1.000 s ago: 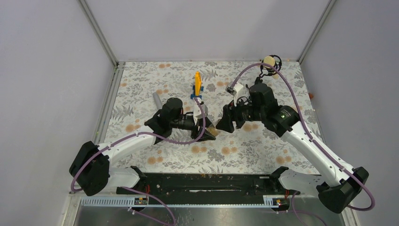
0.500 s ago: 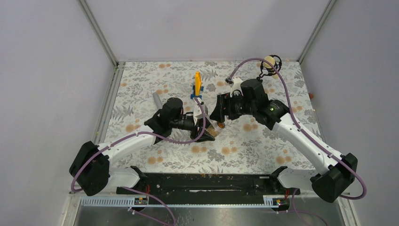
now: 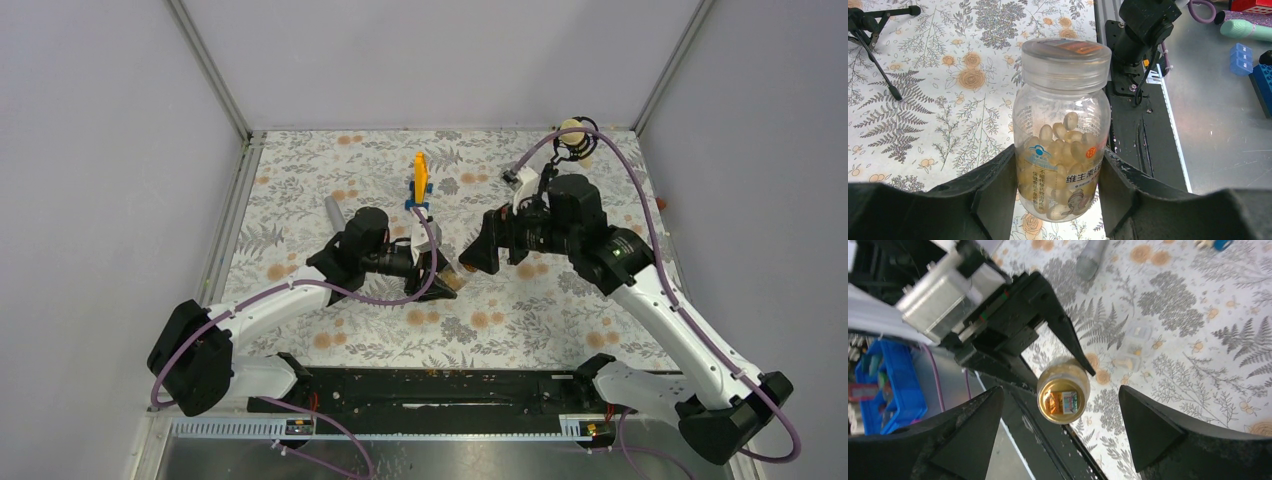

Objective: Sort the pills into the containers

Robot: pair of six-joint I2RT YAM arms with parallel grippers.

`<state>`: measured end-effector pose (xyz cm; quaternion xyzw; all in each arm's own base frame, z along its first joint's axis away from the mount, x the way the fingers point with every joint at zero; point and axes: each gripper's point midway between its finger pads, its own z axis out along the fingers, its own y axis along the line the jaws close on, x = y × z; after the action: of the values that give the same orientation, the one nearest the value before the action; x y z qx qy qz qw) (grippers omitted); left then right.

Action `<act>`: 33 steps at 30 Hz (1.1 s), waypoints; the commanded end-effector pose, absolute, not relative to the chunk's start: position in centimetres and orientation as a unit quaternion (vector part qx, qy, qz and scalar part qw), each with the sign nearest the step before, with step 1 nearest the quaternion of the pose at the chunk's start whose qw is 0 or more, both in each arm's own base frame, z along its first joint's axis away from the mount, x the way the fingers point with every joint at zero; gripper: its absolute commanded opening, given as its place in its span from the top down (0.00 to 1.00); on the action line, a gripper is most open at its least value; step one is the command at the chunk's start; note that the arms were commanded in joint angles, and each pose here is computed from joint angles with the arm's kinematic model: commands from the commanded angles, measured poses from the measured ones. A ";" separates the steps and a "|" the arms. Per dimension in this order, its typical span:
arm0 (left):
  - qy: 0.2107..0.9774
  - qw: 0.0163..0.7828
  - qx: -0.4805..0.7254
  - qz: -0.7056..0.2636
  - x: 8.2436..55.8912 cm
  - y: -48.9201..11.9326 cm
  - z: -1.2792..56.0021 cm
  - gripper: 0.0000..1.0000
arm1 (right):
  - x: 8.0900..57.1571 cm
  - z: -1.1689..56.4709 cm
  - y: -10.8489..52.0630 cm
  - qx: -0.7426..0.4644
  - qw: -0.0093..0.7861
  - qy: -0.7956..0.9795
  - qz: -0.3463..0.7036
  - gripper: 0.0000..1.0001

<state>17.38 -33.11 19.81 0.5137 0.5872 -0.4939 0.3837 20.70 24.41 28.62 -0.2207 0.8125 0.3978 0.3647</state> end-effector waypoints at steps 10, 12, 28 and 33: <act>0.532 0.428 0.531 -0.501 17.5 -33.8 23.6 1.00 | 19.9 27.3 25.5 -0.285 0.342 0.796 0.411 0.21; 0.533 0.429 0.530 -0.501 17.6 -33.8 23.6 1.00 | 20.4 27.5 26.0 -0.269 0.351 0.794 0.417 0.28; 0.535 0.445 0.524 -0.491 18.0 -33.7 23.8 1.00 | 25.3 25.4 23.2 -0.062 0.376 0.877 0.293 0.59; 0.538 0.447 0.522 -0.487 18.1 -33.7 23.8 1.00 | 24.5 26.4 23.8 -0.066 0.371 0.867 0.325 0.27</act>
<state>17.64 -33.25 20.17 0.5135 0.5828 -0.4913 0.3941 24.26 24.08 24.23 -0.0914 0.8763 0.3172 0.3510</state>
